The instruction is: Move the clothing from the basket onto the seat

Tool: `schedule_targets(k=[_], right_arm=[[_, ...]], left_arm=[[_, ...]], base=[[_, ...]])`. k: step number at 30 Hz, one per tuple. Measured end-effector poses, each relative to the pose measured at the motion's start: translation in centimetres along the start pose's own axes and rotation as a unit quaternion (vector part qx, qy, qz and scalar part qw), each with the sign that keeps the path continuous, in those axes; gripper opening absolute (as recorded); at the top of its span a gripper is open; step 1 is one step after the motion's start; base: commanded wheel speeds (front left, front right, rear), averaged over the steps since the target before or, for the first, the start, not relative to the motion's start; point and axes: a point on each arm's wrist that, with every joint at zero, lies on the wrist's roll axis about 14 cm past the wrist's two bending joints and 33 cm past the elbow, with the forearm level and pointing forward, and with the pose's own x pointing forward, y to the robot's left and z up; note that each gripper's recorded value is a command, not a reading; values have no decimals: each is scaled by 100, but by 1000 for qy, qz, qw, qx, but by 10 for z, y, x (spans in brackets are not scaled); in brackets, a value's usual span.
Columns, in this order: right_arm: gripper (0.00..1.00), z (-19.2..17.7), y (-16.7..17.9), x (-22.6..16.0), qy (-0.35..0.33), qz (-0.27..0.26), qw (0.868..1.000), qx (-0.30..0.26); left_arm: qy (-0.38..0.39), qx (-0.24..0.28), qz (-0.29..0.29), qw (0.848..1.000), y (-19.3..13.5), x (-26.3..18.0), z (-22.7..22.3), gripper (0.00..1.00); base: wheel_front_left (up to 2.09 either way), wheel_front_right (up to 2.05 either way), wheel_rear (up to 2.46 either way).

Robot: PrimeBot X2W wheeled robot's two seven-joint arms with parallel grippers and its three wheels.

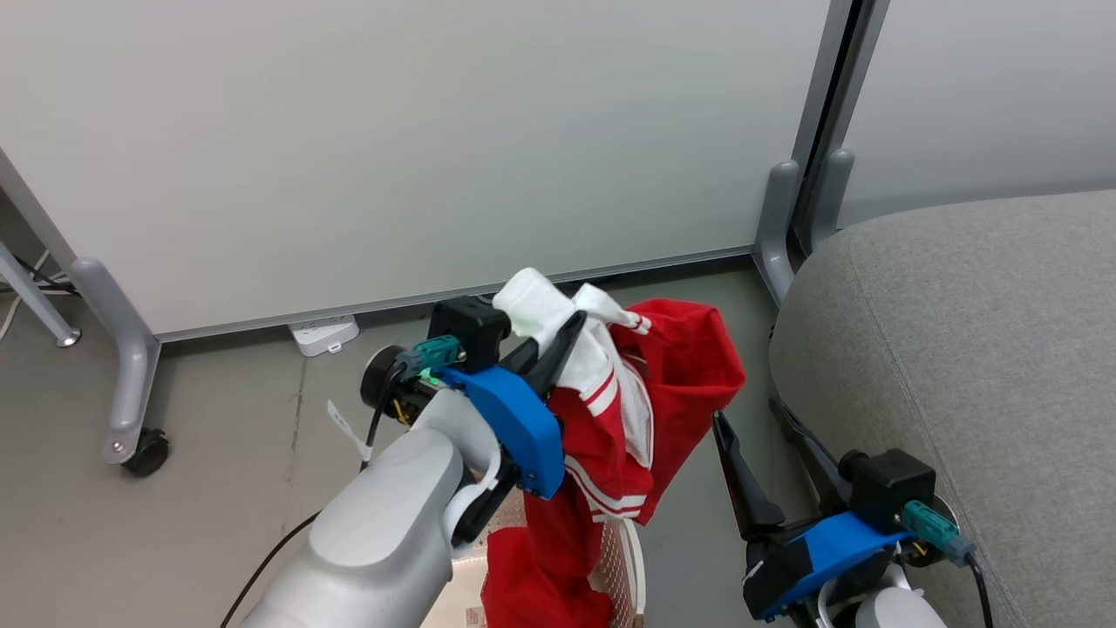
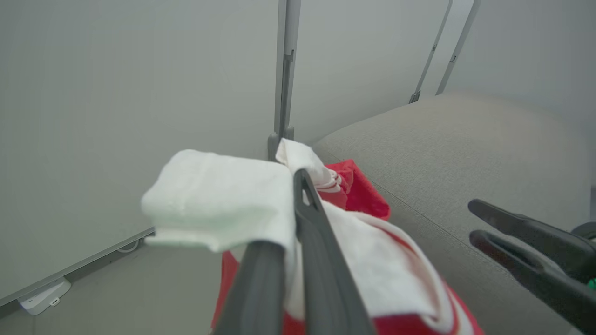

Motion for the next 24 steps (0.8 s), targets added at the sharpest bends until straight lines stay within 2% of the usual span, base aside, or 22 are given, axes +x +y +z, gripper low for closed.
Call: schedule_targets(k=[12,24], right_arm=[[100,-2,3,-5,5,3,1000,1],[100,-23,67,-12,46,95,994,11]], left_arm=[[7,-1,-16,1000,-17,8,-3,0],[14,-8,-12,1000,-17,10,-10,0]], base=[[0,0,0],[0,0,0]])
